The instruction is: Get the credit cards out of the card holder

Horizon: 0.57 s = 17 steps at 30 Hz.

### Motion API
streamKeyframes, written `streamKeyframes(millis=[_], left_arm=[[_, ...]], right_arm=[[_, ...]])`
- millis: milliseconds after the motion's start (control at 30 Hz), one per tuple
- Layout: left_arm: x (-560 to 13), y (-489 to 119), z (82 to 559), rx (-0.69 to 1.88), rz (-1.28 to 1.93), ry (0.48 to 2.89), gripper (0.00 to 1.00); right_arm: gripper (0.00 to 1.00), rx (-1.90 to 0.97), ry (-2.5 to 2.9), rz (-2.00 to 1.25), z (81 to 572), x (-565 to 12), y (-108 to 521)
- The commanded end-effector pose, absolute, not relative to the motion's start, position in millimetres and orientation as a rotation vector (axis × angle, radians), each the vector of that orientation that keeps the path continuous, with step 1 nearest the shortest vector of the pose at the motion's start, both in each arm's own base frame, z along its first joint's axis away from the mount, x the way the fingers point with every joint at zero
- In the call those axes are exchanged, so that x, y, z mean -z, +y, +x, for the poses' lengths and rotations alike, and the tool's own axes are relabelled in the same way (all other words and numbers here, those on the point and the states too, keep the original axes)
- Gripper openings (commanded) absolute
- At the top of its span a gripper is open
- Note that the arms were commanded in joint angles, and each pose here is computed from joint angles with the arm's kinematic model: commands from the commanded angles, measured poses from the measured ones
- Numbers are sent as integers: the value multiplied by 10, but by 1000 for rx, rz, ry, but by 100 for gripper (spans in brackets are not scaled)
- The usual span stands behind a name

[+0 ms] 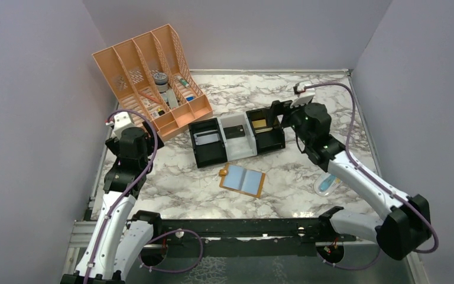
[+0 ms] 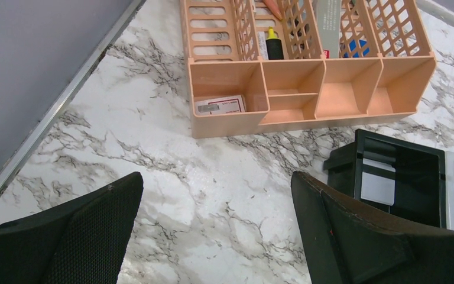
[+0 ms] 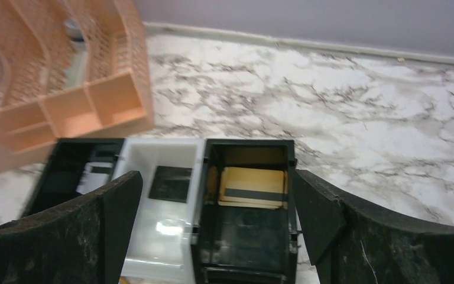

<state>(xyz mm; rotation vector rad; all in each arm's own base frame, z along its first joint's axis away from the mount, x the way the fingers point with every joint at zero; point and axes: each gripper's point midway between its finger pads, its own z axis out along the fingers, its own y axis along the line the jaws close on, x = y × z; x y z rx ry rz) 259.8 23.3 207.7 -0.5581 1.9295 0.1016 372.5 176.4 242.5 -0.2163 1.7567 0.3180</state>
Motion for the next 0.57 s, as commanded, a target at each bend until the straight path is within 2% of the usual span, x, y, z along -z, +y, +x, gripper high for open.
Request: streamKeyframes(millis=[0, 367, 533], left_arm=[[-2253, 311, 2607, -132, -591, 1890, 99], [-2993, 292, 2628, -69, -573, 1763, 99], [-3175, 296, 2618, -57, -567, 1725, 99]], right_arm=[[100, -548, 1638, -194, 3380, -2995, 1914], [100, -519, 1439, -50, 3009, -3956, 1470], [100, -465, 1420, -23, 2960, -4064, 1325]])
